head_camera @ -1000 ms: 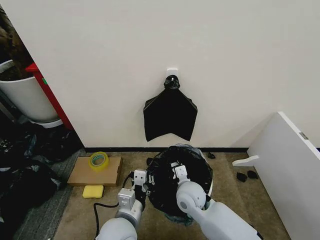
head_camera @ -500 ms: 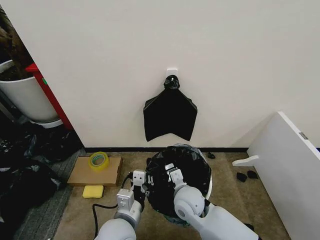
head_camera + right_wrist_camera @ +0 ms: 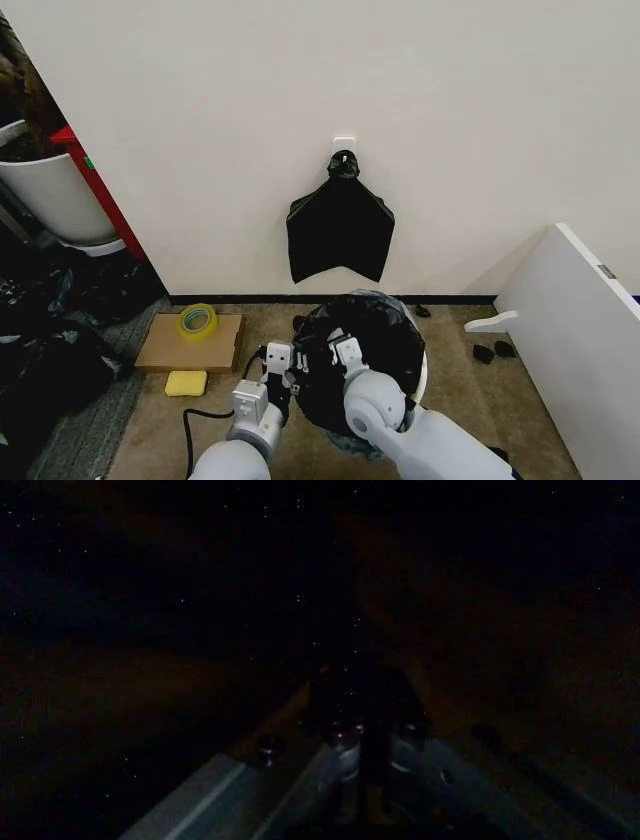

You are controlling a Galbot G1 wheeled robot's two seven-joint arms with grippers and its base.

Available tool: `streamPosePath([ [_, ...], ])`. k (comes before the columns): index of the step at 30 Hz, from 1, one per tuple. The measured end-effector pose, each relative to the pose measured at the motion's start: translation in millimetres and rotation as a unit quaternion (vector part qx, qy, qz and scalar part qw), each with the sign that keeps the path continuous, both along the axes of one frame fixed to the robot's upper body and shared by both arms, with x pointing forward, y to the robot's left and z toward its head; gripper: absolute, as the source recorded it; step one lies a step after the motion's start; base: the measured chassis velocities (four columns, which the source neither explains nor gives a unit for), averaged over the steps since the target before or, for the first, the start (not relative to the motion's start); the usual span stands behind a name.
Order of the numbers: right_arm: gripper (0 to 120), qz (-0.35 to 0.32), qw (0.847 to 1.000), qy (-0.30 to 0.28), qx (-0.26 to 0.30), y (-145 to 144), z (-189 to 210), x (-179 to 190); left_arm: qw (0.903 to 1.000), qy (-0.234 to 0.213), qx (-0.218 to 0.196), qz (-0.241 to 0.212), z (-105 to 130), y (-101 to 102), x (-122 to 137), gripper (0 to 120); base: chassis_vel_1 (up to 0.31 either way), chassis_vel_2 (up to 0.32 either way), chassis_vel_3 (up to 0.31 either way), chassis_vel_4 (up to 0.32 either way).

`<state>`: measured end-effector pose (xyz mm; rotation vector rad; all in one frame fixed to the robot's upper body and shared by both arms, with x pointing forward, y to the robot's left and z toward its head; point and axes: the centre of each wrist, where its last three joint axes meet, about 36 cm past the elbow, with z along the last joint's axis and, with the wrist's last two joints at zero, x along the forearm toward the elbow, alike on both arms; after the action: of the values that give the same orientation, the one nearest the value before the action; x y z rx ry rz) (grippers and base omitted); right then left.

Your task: Place the garbage bag over the trash bin.

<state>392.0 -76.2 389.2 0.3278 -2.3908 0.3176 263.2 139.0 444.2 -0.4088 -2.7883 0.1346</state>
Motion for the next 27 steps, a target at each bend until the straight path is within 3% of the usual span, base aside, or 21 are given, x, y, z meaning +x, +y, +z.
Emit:
streamPosePath([
  [4, 0, 0.007, 1.0, 0.007, 0.012, -5, 6, -11, 1.0, -0.001, 0.002, 0.005, -1, 2, 4, 0, 0.0, 0.0, 0.0, 0.0],
  [11, 1, 0.073, 0.992, -0.014, 0.097, -24, 57, -53, 0.9991, 0.017, -0.005, 0.038, -13, 9, 27, 0, 0.0, 0.0, 0.0, 0.0],
  [18, 23, 0.113, 0.978, -0.046, 0.171, -57, 98, -75, 0.9955, 0.053, -0.025, 0.074, -13, 21, 47, 0, 0.0, 0.0, 0.0, 0.0],
  [24, 50, 0.132, 0.955, -0.077, 0.252, -101, 139, -98, 0.9866, 0.102, -0.066, 0.109, -2, 34, 67, 0, 0.0, 0.0, 0.0, 0.0],
  [26, 53, 0.132, 0.954, -0.078, 0.257, -103, 143, -103, 0.9856, 0.106, -0.07, 0.112, -2, 36, 69, 0, 0.0, 0.0, 0.0, 0.0],
  [27, 60, 0.129, 0.954, -0.079, 0.26, -107, 147, -110, 0.9842, 0.111, -0.076, 0.115, -1, 38, 71, 0, 0.0, 0.0, 0.0, 0.0],
])
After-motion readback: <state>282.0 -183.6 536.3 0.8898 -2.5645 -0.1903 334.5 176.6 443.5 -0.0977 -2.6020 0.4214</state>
